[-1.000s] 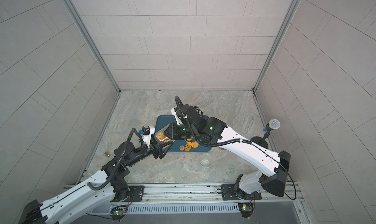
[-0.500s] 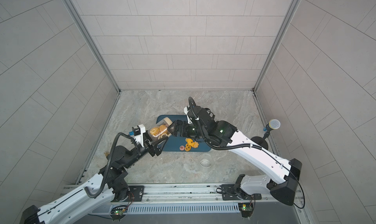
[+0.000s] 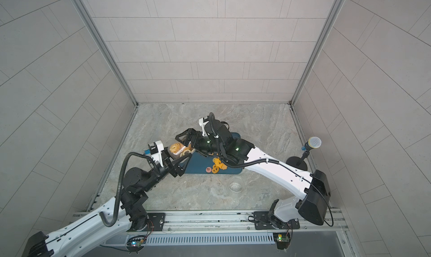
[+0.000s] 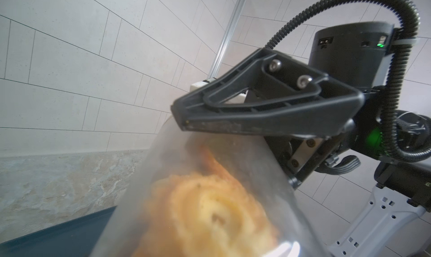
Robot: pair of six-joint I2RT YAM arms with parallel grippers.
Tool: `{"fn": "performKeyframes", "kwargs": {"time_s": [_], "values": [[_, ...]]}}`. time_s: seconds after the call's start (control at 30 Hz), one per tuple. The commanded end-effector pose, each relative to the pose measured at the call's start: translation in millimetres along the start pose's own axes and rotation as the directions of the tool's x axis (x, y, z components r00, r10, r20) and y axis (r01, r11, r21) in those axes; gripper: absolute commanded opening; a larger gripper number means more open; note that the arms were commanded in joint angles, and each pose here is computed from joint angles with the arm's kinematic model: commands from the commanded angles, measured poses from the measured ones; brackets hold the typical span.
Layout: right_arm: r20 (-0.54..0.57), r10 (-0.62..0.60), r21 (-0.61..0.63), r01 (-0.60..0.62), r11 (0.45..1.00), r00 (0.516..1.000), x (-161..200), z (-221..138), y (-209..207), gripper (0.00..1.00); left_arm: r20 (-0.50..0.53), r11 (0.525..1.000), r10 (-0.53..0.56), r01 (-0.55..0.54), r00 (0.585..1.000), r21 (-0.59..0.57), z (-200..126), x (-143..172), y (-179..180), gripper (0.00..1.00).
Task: Pour the cookies out of the jar
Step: Adjust the jar.
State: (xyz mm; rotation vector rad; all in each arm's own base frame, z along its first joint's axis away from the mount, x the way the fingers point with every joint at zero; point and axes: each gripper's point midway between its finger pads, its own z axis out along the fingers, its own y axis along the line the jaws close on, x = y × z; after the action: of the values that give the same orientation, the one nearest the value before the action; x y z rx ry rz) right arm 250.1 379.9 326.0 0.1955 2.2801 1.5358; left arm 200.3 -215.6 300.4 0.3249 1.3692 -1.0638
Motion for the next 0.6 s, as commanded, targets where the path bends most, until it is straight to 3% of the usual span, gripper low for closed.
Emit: {"fn": "performKeyframes", "kwargs": {"time_s": [0.0, 0.03, 0.13, 0.17, 0.23, 0.27, 0.33, 0.37, 0.43, 0.57], "values": [[0.033, -0.008, -0.054, 0.01, 0.998, 0.999, -7, -3, 26, 0.85, 0.185, 0.991, 0.003, -0.028, 0.983, 0.133, -3, -60, -37, 0.0], [0.03, -0.027, -0.037, 0.028, 0.999, 0.999, -6, -5, 26, 0.76, 0.181, 0.991, 0.005, -0.029, 0.984, 0.13, -2, -59, -36, 0.0], [0.008, -0.093, 0.048, 0.093, 0.995, 0.996, -2, -8, 19, 0.07, 0.155, 0.995, 0.015, -0.03, 0.988, 0.096, 0, -53, -30, 0.0], [-0.003, -0.108, 0.067, 0.108, 0.992, 0.994, -1, -9, 16, 0.0, 0.138, 0.996, 0.019, -0.03, 0.99, 0.078, 1, -51, -27, 0.04], [-0.033, -0.155, 0.107, 0.158, 0.982, 0.987, 3, -11, 11, 0.0, 0.09, 0.998, 0.024, -0.029, 0.996, 0.05, 4, -43, -22, 0.41], [-0.047, -0.18, 0.134, 0.185, 0.974, 0.982, 4, -15, 9, 0.0, 0.067, 0.999, 0.023, -0.025, 0.997, 0.038, 5, -40, -20, 0.51], [-0.075, -0.247, 0.184, 0.257, 0.949, 0.966, 4, -23, 6, 0.0, 0.01, 0.999, 0.021, -0.021, 1.0, 0.036, 7, -29, -19, 0.88], [-0.083, -0.267, 0.197, 0.279, 0.94, 0.96, 4, -27, 6, 0.0, -0.016, 0.999, 0.022, -0.021, 1.0, 0.045, 8, -25, -20, 0.96], [-0.096, -0.309, 0.21, 0.322, 0.923, 0.946, 3, -35, 8, 0.0, -0.076, 0.997, 0.032, -0.026, 0.997, 0.072, 10, -13, -23, 1.0], [-0.118, -0.344, 0.22, 0.363, 0.906, 0.931, 5, -42, 10, 0.0, -0.15, 0.997, 0.019, -0.008, 0.989, 0.074, 12, 3, -22, 1.0]]}}
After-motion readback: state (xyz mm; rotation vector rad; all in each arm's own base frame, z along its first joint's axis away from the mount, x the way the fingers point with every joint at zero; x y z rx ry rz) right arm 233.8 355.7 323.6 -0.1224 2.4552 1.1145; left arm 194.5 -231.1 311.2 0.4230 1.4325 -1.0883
